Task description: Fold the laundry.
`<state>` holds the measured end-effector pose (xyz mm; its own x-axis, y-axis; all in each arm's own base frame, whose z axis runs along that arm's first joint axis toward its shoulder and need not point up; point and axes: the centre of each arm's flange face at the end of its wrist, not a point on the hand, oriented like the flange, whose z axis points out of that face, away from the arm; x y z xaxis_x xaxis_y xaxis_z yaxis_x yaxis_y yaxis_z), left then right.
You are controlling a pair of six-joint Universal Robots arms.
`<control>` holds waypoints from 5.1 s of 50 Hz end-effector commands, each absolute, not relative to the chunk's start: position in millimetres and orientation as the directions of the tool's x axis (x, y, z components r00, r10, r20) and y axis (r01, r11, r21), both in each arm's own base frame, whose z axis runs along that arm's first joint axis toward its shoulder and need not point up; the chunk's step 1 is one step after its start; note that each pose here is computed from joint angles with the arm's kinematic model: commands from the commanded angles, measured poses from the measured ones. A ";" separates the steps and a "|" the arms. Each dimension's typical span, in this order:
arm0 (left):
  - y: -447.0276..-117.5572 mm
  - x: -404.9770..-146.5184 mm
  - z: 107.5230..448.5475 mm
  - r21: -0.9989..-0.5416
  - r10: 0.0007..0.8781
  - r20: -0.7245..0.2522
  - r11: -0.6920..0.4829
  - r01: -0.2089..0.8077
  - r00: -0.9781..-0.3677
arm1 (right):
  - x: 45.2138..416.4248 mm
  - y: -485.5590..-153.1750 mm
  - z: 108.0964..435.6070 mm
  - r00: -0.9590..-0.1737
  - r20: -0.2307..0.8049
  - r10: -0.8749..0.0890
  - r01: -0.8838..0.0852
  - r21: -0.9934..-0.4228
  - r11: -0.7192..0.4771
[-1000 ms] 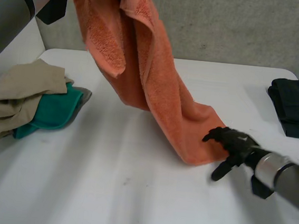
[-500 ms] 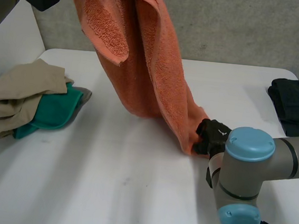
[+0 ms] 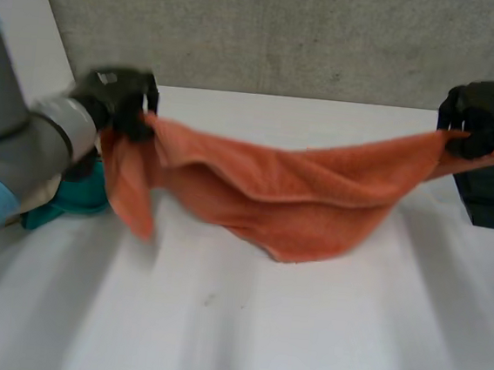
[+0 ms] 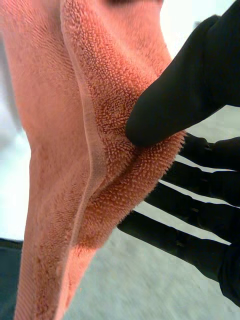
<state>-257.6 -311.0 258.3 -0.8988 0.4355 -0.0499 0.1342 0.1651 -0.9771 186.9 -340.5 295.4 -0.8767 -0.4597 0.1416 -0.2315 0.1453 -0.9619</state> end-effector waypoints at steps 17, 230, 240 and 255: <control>-416.5 -286.6 377.7 -0.813 0.358 -0.011 -0.547 -0.200 -0.934 | 215.9 -419.4 393.4 -0.978 0.180 -0.109 -0.096 -0.842 -0.531; -268.6 -213.1 218.4 -0.918 0.403 -0.336 0.062 0.392 -0.851 | 137.4 -319.2 182.4 -0.876 0.276 -0.396 -0.416 -0.847 0.330; -184.1 -192.3 196.5 -0.632 0.676 -0.364 0.327 0.703 -0.641 | 101.3 -260.6 208.6 -0.448 0.409 -0.795 -0.873 -0.392 0.291; -276.9 -226.4 212.8 -0.721 0.553 -0.535 0.094 0.686 -0.639 | 139.4 -333.4 227.9 -0.519 0.621 -0.588 -0.832 -0.524 0.182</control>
<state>-207.6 -213.8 188.8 -0.5828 0.7011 -0.4109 0.7398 0.2485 -0.6253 119.1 -293.1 204.9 -0.4506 -0.7464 0.4898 -0.8762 0.2649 -0.4025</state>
